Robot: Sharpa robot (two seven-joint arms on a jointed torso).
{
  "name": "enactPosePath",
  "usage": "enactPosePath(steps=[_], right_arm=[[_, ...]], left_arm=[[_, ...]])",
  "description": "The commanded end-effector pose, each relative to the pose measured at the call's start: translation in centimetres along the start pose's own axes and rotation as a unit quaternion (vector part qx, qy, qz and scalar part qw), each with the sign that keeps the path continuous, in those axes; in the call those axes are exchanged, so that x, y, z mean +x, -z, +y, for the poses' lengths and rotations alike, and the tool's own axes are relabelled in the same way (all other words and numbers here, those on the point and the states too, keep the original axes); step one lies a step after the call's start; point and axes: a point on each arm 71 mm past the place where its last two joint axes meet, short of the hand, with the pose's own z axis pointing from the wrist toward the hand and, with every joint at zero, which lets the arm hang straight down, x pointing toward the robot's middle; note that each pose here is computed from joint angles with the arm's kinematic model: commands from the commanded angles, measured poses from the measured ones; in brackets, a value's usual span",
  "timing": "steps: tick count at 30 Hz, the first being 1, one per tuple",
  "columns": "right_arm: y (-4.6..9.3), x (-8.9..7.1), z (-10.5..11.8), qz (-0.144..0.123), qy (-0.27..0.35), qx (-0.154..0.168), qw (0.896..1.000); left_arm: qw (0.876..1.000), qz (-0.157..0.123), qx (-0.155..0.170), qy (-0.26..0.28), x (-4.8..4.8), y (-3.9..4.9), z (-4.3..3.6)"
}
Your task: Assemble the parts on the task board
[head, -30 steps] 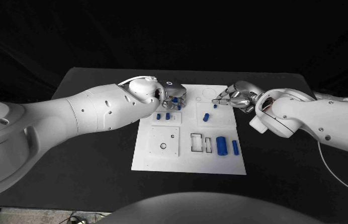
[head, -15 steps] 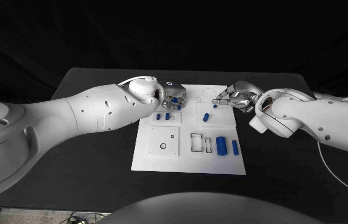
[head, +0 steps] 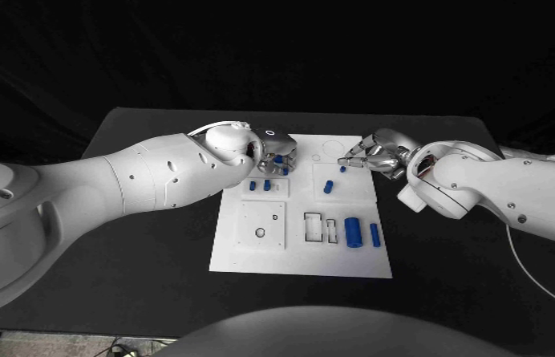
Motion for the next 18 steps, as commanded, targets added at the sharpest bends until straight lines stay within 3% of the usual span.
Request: enactPosePath(steps=[1,18], right_arm=[[0.00,0.14,0.02,0.007,0.002,-0.001,1.000],[0.03,0.16,0.02,0.008,0.001,-0.001,1.000]], left_arm=[[1.000,0.020,-0.002,-0.008,0.62,0.01,-0.01],[1.000,0.003,0.011,-0.016,0.39,-0.06,-0.25]])
